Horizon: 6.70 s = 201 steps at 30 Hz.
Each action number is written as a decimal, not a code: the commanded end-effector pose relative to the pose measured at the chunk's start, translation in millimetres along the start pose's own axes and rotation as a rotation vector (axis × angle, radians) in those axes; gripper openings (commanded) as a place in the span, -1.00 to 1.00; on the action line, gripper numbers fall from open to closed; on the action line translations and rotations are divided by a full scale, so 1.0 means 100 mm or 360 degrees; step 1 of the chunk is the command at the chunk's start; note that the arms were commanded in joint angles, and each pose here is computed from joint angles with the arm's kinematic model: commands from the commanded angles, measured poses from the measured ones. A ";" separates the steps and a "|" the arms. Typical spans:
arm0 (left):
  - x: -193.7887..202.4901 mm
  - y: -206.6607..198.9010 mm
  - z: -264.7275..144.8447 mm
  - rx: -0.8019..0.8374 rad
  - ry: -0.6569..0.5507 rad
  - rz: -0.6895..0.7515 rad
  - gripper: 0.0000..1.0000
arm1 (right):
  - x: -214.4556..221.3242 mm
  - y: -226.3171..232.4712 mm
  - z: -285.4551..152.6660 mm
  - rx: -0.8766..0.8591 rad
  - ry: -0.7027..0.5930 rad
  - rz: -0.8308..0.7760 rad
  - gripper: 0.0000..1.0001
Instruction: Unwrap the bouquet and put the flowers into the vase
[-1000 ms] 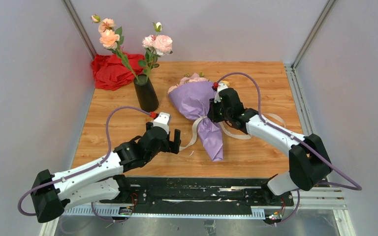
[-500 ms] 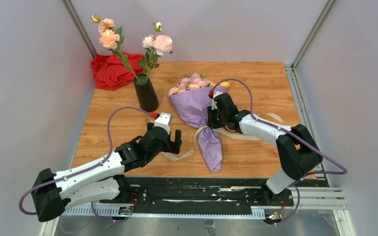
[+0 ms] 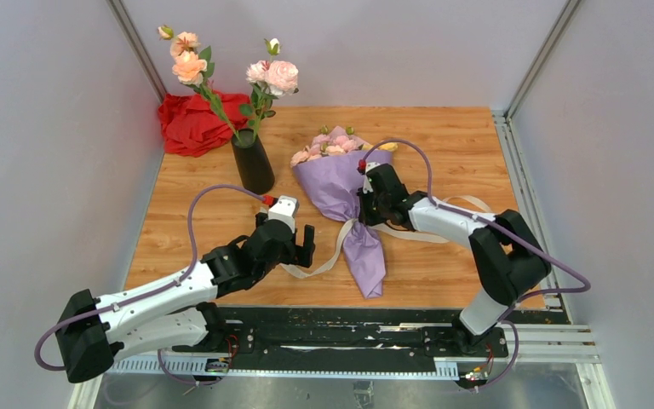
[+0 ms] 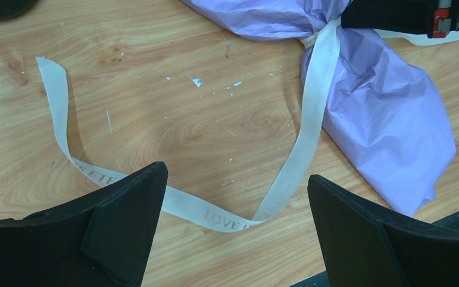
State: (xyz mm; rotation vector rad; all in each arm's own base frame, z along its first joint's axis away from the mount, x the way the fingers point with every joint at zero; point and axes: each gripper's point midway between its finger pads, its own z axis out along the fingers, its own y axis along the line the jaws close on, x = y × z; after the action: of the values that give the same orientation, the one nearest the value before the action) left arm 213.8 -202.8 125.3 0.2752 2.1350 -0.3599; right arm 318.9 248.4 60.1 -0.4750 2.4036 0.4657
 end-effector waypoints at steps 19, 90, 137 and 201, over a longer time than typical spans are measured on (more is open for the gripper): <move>0.01 -0.21 0.20 0.0078 0.0019 -0.0019 1.00 | -0.01 -0.06 -0.42 0.0171 -0.0283 0.0012 -0.51; -0.45 -0.50 2.42 0.0068 0.0027 -0.0187 1.00 | 0.10 -0.05 -0.28 0.0290 -0.0198 -0.0061 -0.35; -0.43 -0.59 2.41 0.0152 0.0057 -0.0180 1.00 | -0.04 0.20 -0.17 0.0288 -0.0347 -0.0118 -0.28; -0.34 -0.67 2.46 0.0219 0.0109 -0.0182 1.00 | -1.05 -0.72 -2.20 0.0981 -0.0758 -0.0287 -0.05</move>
State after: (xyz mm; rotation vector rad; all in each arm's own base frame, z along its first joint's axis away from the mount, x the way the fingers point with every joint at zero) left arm 413.6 -360.8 57.4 0.2100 2.1196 -0.5895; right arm 307.0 93.0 349.2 -0.2100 1.7152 -0.2686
